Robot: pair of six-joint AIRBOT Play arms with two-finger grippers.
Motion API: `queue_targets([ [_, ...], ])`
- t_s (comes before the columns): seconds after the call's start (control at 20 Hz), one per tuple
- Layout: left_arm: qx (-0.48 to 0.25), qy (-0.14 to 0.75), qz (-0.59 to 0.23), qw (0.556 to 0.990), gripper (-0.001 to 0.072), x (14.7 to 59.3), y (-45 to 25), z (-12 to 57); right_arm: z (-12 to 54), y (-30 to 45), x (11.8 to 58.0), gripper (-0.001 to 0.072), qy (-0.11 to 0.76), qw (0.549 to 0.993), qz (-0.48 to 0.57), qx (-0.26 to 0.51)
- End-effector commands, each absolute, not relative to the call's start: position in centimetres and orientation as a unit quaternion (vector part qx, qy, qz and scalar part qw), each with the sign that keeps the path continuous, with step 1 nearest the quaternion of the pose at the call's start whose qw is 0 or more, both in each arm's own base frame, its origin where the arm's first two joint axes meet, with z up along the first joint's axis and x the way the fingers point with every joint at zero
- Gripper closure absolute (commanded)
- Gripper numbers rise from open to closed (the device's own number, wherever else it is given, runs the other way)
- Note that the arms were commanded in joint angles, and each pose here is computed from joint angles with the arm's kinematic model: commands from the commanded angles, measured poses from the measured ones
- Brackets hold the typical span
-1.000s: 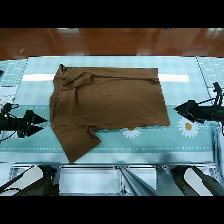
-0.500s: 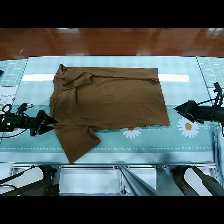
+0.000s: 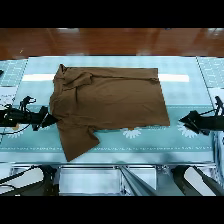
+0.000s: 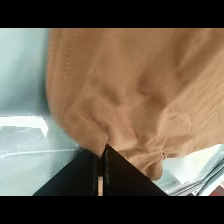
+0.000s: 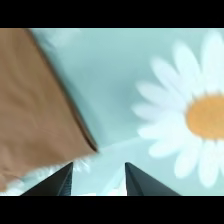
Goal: Fold the shirts.
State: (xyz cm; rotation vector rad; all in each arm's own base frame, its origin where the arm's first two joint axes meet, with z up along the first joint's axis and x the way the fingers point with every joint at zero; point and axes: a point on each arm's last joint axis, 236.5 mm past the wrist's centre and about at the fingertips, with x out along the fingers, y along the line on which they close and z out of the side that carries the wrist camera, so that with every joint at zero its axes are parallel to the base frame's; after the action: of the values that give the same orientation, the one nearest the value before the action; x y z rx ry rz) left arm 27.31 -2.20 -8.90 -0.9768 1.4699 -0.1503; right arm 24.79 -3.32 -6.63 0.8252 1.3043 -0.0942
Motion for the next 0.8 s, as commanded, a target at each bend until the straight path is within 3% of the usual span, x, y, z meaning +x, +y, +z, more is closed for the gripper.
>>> queue_targets([
  [0.0,-0.425,0.640,-0.076,0.636,0.0682,27.6,-2.4,-8.3,-8.5,-1.6,23.7,0.0308,0.615,0.666,-0.025,0.420],
  [0.3,-0.425,0.640,-0.076,0.636,0.0681,27.6,-2.4,-8.3,-10.0,0.7,25.5,0.0308,0.607,0.625,0.016,0.491],
  [0.65,-0.425,0.639,-0.075,0.637,0.0682,27.7,-2.3,-8.3,-10.6,4.2,29.4,0.0308,0.632,0.648,0.046,0.423],
  [0.7,-0.425,0.639,-0.075,0.637,0.0682,27.7,-2.3,-8.3,-10.7,5.0,30.0,0.0373,0.638,0.647,0.057,0.413],
  [0.75,-0.425,0.639,-0.075,0.637,0.0682,27.6,-2.3,-8.3,-10.6,5.6,30.5,0.0562,0.642,0.650,0.068,0.400],
])
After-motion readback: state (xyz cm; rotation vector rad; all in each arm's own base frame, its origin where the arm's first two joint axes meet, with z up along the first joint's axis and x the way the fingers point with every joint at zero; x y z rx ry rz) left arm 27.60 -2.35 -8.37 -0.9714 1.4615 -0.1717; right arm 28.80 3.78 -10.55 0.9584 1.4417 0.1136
